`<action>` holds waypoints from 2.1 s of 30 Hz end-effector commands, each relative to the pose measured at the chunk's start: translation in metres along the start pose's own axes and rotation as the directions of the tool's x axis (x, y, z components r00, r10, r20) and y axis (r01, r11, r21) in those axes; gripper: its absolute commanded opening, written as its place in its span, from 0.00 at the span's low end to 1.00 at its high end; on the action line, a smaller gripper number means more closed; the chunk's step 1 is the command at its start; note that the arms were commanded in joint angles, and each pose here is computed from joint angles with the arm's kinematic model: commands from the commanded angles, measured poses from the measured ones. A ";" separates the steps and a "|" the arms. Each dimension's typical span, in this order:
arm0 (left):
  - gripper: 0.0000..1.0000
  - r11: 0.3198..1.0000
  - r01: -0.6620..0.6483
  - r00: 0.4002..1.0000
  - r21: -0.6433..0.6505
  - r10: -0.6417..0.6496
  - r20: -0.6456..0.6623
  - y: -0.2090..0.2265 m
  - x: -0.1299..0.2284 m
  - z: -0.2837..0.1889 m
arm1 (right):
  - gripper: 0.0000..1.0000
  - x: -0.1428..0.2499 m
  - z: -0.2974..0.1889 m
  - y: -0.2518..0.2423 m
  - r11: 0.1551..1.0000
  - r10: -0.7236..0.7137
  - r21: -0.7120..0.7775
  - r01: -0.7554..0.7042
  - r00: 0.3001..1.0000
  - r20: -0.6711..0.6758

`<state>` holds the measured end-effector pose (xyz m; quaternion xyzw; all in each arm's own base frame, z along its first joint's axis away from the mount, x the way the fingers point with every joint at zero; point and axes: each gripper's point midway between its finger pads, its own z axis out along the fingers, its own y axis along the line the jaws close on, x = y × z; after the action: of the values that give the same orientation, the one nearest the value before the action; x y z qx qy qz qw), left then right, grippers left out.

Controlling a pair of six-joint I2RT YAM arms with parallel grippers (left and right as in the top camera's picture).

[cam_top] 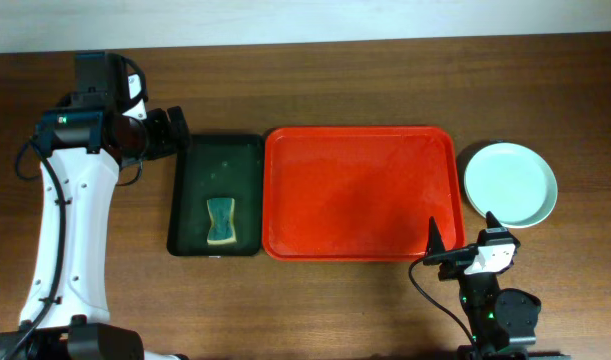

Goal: Clean dirty plates on tray and stack at the side

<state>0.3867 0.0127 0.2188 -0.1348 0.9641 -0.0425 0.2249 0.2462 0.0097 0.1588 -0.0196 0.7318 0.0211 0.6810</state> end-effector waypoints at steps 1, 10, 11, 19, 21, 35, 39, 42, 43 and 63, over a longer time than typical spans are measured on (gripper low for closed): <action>0.99 1.000 0.011 1.000 0.002 -0.011 0.013 0.000 -0.003 -0.004 | 0.98 0.002 0.000 -0.004 1.000 0.005 0.023 -0.005 1.000 -0.003; 0.99 1.000 0.004 0.999 0.008 -0.004 0.045 -0.002 -0.004 -0.017 | 0.98 0.002 0.000 -0.004 1.000 0.005 0.023 -0.005 1.000 -0.003; 0.99 1.000 -0.001 0.998 0.015 0.000 0.066 -0.004 -0.004 -0.025 | 0.98 0.002 0.000 -0.004 1.000 0.005 0.023 -0.005 1.000 -0.003; 0.99 0.995 -0.042 0.921 0.095 0.002 0.390 -0.011 0.006 -0.157 | 0.99 0.002 0.000 -0.004 1.000 0.005 0.023 -0.005 1.000 -0.003; 0.99 0.991 -0.061 0.862 0.122 -0.009 0.506 -0.008 0.021 -0.206 | 0.99 0.002 0.000 -0.004 1.000 0.005 0.023 -0.005 1.000 -0.003; 0.99 0.962 -0.186 0.417 0.202 -0.109 0.903 0.030 0.193 -0.368 | 0.98 0.002 0.000 -0.004 1.000 0.005 0.023 -0.005 1.000 -0.003; 0.99 0.959 -0.198 0.368 0.204 -0.120 0.922 0.041 0.232 -0.346 | 0.98 0.002 0.000 -0.004 1.000 0.005 0.023 -0.005 1.000 -0.003; 0.99 0.960 -0.193 0.388 0.203 -0.116 0.914 0.044 0.239 -0.320 | 0.98 0.002 0.000 -0.004 1.000 0.005 0.023 -0.005 1.000 -0.003; 0.99 0.961 -0.189 0.403 0.203 -0.112 0.908 0.044 0.239 -0.309 | 0.98 0.002 0.000 -0.004 1.000 0.005 0.023 -0.005 1.000 -0.003; 0.99 0.932 -0.303 -0.068 0.200 -0.231 0.971 0.017 0.115 -0.216 | 0.98 0.002 0.000 -0.004 1.000 0.005 0.023 -0.005 1.000 -0.003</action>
<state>0.1682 0.0005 0.3962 -0.0478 0.4509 -0.0976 0.8859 0.2462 0.0077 0.1586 -0.0154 0.7320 0.0172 0.6809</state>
